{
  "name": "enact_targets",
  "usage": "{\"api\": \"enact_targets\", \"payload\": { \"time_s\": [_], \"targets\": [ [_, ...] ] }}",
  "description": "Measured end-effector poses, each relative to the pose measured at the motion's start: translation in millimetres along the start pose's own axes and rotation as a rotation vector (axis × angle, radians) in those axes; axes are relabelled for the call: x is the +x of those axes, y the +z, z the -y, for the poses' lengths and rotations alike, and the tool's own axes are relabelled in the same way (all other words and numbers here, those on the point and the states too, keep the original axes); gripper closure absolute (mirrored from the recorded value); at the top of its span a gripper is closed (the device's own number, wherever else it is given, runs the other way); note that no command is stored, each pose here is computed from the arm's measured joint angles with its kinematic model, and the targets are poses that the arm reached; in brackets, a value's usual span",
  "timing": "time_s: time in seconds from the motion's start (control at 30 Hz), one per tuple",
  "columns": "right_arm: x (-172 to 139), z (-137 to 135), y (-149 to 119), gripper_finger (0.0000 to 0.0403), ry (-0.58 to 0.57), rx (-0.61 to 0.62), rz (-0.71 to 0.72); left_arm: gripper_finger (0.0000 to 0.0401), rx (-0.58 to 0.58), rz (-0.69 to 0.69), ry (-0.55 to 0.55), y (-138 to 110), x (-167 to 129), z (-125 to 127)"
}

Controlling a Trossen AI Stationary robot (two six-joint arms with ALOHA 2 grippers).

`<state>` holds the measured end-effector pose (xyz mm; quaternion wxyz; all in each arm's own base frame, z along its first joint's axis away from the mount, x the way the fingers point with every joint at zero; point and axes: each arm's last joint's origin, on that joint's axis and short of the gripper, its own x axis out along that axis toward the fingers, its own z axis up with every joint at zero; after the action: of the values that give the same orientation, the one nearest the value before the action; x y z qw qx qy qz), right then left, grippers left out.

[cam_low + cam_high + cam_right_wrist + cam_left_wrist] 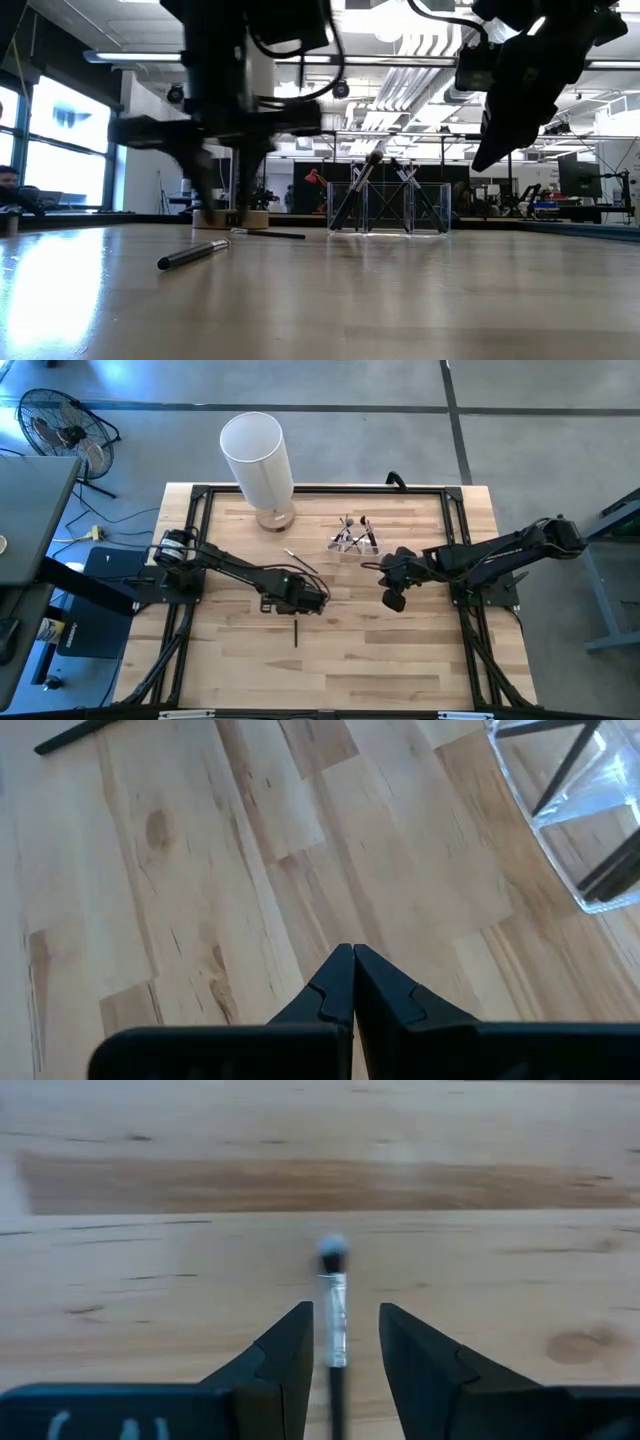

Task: Put items in baskets/containers
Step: Put the black eyeshadow brush into the transparent organizer

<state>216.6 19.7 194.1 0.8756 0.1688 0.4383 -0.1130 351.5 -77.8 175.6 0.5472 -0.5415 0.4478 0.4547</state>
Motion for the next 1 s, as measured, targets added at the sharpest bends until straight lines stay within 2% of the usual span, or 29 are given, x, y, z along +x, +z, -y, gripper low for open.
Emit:
{"api": "enact_targets", "payload": {
  "time_s": [0.2,0.4,0.53,0.73,1.0],
  "targets": [
    [0,0,0,0.0402,0.006,-0.003,-0.005,0.0286,-0.014,0.054,-0.011,2,0,0],
    [0,0,0,0.0402,0.010,-0.003,-0.005,0.0286,-0.019,0.077,0.029,3,0,-4],
    [0,0,0,0.0402,0.009,-0.003,-0.004,0.0286,-0.019,0.078,0.077,6,17,-3],
    [0,0,0,0.0402,0.010,-0.003,-0.003,0.0286,0.026,0.001,0.092,11,29,1],
    [0,0,0,0.0402,0.007,-0.006,-0.002,0.0286,0.029,0.049,0.101,11,35,1]
  ]
}}
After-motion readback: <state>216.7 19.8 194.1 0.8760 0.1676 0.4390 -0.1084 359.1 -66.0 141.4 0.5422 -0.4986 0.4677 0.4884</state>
